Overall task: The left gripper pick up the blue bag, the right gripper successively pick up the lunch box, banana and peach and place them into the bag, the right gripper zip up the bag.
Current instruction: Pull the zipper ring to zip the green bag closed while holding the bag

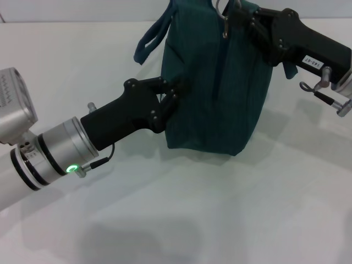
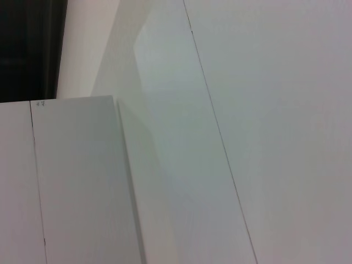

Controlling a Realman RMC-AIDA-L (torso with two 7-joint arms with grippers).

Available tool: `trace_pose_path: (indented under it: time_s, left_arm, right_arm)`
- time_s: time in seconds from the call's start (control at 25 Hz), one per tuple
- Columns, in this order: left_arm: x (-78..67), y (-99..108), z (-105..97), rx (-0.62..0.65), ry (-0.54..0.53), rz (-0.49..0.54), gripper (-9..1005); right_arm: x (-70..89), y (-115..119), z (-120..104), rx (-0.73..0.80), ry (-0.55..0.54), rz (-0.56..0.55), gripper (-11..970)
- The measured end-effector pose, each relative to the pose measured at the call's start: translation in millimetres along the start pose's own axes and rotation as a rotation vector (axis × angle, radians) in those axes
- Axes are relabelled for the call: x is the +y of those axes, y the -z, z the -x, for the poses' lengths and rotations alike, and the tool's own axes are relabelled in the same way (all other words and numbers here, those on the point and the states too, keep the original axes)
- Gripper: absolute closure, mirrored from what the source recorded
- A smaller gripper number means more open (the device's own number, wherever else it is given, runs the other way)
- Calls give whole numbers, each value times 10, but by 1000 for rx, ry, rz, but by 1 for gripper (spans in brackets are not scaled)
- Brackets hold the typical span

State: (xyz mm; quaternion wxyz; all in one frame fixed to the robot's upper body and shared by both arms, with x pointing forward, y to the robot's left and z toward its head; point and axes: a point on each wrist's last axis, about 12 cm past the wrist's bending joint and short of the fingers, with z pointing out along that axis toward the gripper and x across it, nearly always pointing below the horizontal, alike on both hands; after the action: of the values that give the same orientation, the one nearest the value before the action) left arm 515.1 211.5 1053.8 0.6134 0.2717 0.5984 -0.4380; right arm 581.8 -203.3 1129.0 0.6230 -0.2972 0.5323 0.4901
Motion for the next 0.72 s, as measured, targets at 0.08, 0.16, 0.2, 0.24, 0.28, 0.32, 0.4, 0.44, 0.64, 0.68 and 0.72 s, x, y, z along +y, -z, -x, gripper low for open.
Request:
trace_pose_path:
  time_s: [0.08, 0.16, 0.2, 0.24, 0.28, 0.32, 0.4, 0.44, 0.64, 0.68, 0.72]
  left_arm:
    - [-2, -3, 0, 2, -1, -4, 904]
    - [-3, -2, -2, 4, -1, -6, 915]
    - [-5, 1, -5, 6, -1, -7, 921]
    - [-7, 7, -9, 9, -1, -8, 927]
    - [-10, 13, -12, 12, -1, -9, 927]
    - [-13, 17, -16, 15, 0, -11, 927]
    - [-21, 31, -32, 27, 7, -16, 927]
    - [-23, 36, -39, 32, 10, -17, 927]
    - [-44, 60, -77, 58, 16, -26, 927]
    - [-47, 61, -80, 60, 17, -28, 927]
    - [-53, 65, -86, 66, 16, -33, 927]
  right_arm:
    - [2, 4, -7, -1, -5, -3, 929]
    - [3, 3, -5, -7, -8, -4, 928]
    - [3, 2, 0, -11, -10, -4, 928]
    - [3, 2, 9, -19, -15, -4, 928]
    - [2, 3, 13, -24, -19, -5, 927]
    - [1, 7, 20, -31, -25, -7, 927]
    - [-1, 16, 36, -48, -37, -12, 927]
    - [-4, 19, 43, -55, -43, -15, 926]
    - [-21, 25, 63, -74, -77, -29, 925]
    - [-25, 26, 64, -75, -81, -32, 925]
    - [-28, 26, 66, -76, -82, -35, 925]
